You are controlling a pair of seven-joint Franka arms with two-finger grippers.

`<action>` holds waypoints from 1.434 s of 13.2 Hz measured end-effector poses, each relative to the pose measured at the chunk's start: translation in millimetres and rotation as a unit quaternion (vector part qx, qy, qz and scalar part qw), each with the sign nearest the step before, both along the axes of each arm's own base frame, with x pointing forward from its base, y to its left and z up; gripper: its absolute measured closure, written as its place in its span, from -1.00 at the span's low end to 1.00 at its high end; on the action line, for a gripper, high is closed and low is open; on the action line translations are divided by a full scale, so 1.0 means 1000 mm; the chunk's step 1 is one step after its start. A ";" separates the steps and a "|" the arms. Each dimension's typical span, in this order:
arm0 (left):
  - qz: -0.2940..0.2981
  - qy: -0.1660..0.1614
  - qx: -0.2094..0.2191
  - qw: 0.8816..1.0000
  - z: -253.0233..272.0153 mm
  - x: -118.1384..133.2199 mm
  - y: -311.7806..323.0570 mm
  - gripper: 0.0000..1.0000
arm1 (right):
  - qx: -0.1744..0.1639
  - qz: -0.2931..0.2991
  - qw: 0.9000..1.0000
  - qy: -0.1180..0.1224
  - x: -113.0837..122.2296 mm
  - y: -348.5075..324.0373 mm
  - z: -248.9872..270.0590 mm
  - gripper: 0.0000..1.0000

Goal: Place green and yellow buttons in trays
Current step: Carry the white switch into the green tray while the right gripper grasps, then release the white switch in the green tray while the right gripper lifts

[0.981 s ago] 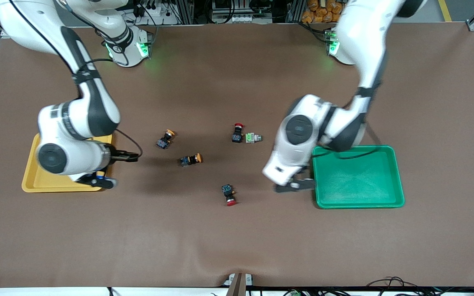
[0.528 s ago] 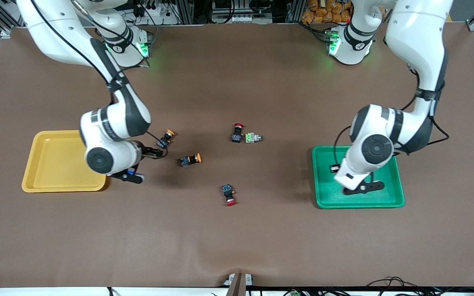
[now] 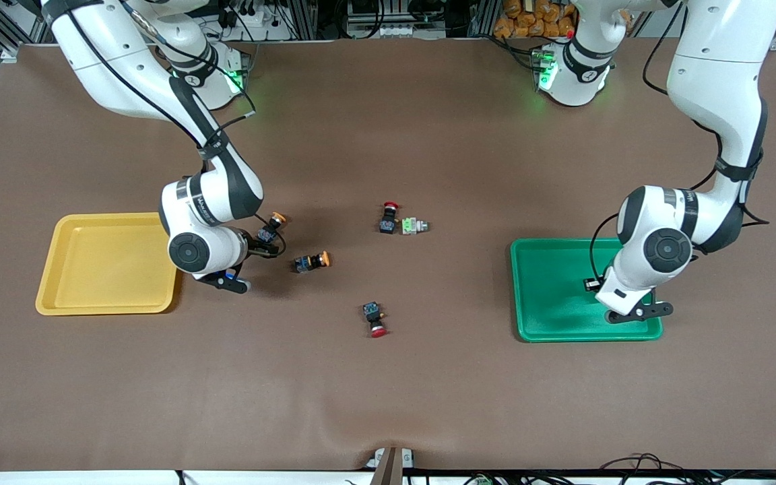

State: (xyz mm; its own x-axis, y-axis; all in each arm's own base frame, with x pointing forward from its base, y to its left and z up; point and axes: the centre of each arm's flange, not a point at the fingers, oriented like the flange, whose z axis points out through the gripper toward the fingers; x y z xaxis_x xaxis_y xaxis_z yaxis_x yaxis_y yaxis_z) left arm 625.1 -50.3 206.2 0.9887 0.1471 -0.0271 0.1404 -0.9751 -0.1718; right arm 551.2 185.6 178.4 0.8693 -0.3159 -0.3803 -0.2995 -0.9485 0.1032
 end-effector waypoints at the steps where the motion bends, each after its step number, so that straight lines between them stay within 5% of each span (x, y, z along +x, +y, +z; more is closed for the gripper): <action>1: 0.002 0.001 0.000 1.000 -0.002 0.000 0.002 0.00 | 0.009 -0.012 1.000 0.006 -0.004 0.003 -0.003 -1.00; 3: 0.000 -0.003 -0.002 1.000 0.001 0.001 -0.001 -0.44 | 0.018 -0.018 1.000 0.012 -0.008 0.010 -0.004 -1.00; 6: -0.014 -0.014 -0.008 1.000 0.037 0.004 -0.023 -1.00 | 0.018 -0.017 1.000 0.013 -0.010 0.014 -0.005 -0.35; 9: -0.027 -0.022 -0.019 0.999 0.097 -0.006 -0.074 -1.00 | 0.018 -0.018 1.000 0.015 -0.013 0.013 -0.007 0.18; 13: -0.040 -0.019 -0.037 0.998 0.119 -0.036 -0.155 -1.00 | 0.018 -0.019 0.999 0.024 -0.009 0.003 -0.004 0.17; 16: -0.067 -0.006 -0.053 0.996 0.111 -0.077 -0.235 -1.00 | 0.048 0.004 0.998 0.043 0.020 -0.049 0.033 0.17; 19: -0.065 -0.006 -0.058 0.996 0.104 -0.121 -0.307 -1.00 | 0.073 0.052 0.996 0.017 0.048 -0.126 0.060 0.18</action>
State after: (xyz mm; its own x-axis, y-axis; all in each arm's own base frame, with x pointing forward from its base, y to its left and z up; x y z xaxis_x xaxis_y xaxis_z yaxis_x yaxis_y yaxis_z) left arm 504.4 -357.3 309.9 0.9996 0.0147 -0.0246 0.0134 -0.9984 -0.0551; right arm 598.8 59.6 238.1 0.8805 -0.1641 -0.4448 -0.1979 -0.9798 -0.0302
